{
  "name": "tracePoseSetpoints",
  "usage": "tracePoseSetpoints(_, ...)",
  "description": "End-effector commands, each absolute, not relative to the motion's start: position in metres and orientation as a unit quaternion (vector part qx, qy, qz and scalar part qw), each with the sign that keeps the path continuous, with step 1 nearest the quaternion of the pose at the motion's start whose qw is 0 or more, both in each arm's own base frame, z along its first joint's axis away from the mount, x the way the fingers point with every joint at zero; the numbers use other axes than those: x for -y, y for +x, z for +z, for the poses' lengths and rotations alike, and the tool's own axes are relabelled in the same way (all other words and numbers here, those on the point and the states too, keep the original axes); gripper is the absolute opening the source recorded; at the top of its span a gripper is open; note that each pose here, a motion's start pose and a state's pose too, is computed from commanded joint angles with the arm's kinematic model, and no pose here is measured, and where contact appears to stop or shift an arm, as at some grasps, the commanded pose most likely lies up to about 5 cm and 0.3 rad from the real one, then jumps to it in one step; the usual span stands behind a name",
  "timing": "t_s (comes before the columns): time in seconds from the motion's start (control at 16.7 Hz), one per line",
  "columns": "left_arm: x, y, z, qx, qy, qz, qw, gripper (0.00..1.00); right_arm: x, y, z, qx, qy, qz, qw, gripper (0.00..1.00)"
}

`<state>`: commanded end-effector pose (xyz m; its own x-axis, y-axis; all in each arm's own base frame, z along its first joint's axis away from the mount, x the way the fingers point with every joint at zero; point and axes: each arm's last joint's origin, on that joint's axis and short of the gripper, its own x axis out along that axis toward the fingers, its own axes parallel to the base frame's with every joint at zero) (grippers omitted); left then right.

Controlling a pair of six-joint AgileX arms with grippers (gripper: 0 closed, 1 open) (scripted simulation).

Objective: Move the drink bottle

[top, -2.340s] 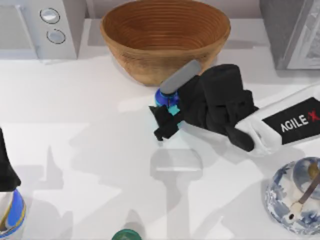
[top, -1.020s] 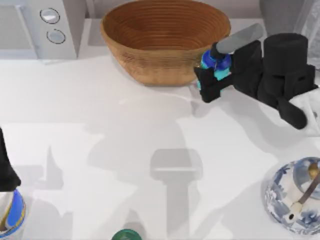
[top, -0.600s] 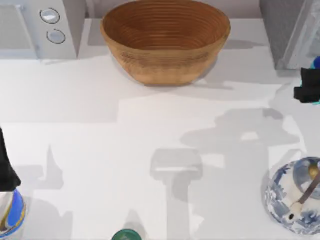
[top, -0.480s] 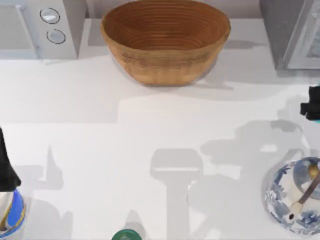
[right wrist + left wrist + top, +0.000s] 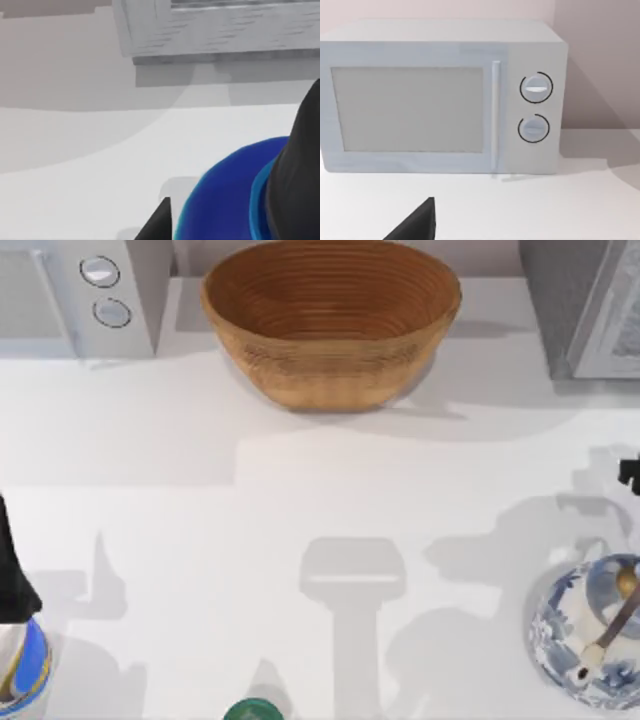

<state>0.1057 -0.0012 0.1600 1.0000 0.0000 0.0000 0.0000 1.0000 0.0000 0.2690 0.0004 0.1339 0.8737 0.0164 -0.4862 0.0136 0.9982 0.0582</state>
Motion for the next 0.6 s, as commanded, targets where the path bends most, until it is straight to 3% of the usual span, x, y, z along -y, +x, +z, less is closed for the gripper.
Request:
tracePoseSetpoints(0.42, 0.001, 0.106, 0.160, 0.000, 0.000, 0.000, 1.000, 1.00, 0.004, 0.324, 0.142, -0.166, 0.057, -0.038, 0.984, 0.00)
tracePoseSetpoints(0.6, 0.001, 0.106, 0.160, 0.000, 0.000, 0.000, 1.000, 1.00, 0.002, 0.330, 0.124, -0.176, 0.052, -0.025, 0.983, 0.00)
